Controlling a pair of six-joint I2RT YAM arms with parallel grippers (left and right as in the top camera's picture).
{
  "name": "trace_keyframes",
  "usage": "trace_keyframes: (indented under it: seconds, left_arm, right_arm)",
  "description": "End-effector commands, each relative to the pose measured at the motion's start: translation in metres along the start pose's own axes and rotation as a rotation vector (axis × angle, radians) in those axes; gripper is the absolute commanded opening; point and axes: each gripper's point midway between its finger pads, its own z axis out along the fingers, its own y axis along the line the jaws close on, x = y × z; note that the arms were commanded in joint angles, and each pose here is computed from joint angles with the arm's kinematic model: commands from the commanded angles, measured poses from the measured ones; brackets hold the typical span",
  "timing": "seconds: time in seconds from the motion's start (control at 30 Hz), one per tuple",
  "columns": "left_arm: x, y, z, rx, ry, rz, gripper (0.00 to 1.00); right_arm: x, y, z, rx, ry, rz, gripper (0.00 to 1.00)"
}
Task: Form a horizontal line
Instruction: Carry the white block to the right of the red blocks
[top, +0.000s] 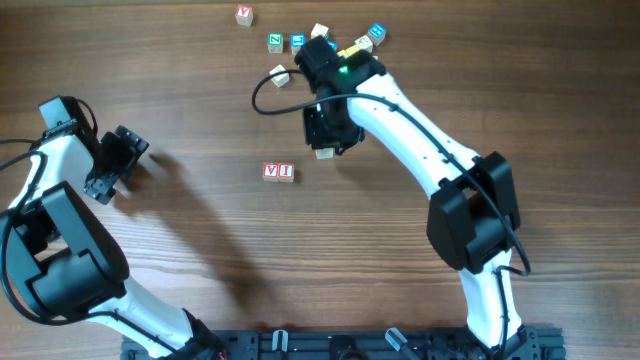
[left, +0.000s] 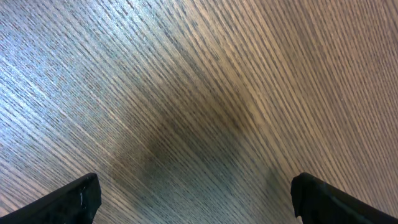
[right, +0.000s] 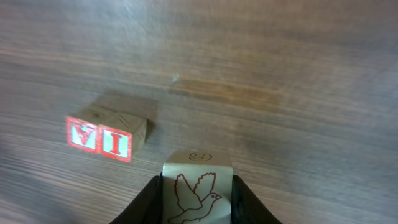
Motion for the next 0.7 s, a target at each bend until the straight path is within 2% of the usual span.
trace_keyframes:
  seconds: [0.0,0.33,0.53,0.67]
  left_arm:
    - [0.002,0.002,0.004,-0.003,0.013,-0.012,1.00]
    - [0.002,0.002,0.004,-0.003,0.013,-0.012,1.00]
    - [0.002,0.002,0.004,-0.003,0.013,-0.012,1.00]
    - [0.002,0.002,0.004,-0.003,0.013,-0.012,1.00]
  right_arm:
    - [0.007,-0.004,0.023,0.042,0.001,0.024,0.26]
    - [0.020,-0.007,0.070,0.035,-0.013,0.061,0.26]
    - [0.029,-0.002,0.075,0.039,-0.002,0.047,0.40]
    - [0.028,-0.001,0.075,0.038,-0.005,0.060,0.52]
